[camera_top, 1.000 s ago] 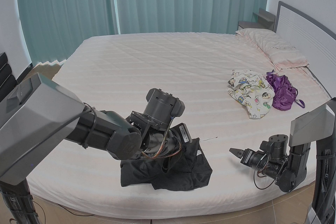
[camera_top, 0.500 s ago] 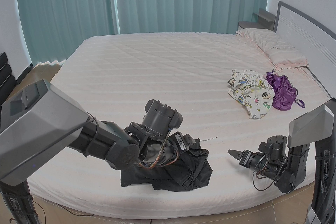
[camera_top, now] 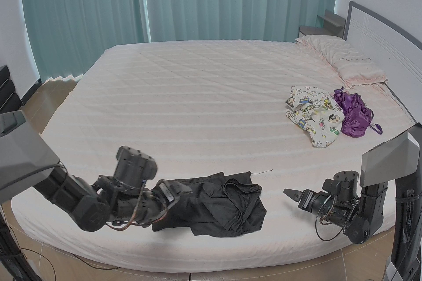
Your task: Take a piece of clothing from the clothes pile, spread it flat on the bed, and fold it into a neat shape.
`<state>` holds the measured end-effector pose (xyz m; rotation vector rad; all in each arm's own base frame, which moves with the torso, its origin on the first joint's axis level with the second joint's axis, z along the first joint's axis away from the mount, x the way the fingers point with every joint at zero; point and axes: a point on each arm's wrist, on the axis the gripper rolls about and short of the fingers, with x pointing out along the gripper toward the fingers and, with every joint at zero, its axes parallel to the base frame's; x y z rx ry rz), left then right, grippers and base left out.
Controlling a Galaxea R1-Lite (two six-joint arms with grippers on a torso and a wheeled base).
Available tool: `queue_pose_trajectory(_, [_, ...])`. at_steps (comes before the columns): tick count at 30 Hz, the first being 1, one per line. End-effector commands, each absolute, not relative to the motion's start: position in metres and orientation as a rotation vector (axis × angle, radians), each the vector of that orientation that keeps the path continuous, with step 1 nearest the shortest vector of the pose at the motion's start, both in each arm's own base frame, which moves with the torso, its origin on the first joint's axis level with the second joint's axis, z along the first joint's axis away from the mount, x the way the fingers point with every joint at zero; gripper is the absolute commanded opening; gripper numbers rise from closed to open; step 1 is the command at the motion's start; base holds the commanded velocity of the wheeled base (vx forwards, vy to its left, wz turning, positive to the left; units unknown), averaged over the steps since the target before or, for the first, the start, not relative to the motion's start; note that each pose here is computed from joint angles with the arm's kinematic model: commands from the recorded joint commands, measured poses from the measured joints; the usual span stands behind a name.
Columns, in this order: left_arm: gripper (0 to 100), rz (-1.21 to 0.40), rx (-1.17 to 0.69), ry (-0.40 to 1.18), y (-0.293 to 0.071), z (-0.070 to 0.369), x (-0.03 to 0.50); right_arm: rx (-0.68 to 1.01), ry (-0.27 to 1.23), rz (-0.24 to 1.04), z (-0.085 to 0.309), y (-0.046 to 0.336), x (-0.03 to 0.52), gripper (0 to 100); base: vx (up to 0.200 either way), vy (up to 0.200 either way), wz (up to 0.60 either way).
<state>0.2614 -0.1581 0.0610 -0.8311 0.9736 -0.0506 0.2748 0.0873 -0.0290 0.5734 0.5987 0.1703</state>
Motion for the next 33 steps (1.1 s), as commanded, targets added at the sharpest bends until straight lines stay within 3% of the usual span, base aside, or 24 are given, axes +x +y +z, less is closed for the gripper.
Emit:
queue_pose_trajectory(1, [100, 0.028, -0.965, 0.931, -0.098, 0.061, 0.244, 0.555, 0.574, 0.201, -0.026, 0.099, 0.275, 100, 0.0, 0.0, 0.0])
queue_pose_trajectory(5, [100, 0.052, -1.047, 0.914, -0.07, 0.05, 0.243, 0.543, 0.556, 0.255, -0.024, 0.119, 0.282, 100, 0.0, 0.0, 0.0])
queue_pose_trajectory(13, [100, 0.069, -1.112, 0.877, -0.064, 0.04, 0.249, 0.475, 0.515, 0.254, -0.016, 0.154, 0.301, 100, 0.0, 0.0, 0.0])
queue_pose_trajectory(28, [100, 0.08, -1.213, 0.857, -0.03, 0.039, 0.259, 0.417, 0.499, 0.343, 0.027, 0.222, 0.333, 100, 0.0, 0.2, 0.0])
queue_pose_trajectory(33, [100, 0.073, -1.205, 0.862, -0.031, 0.03, 0.255, 0.399, 0.557, 0.335, 0.016, 0.233, 0.337, 100, 0.0, 0.0, 0.0])
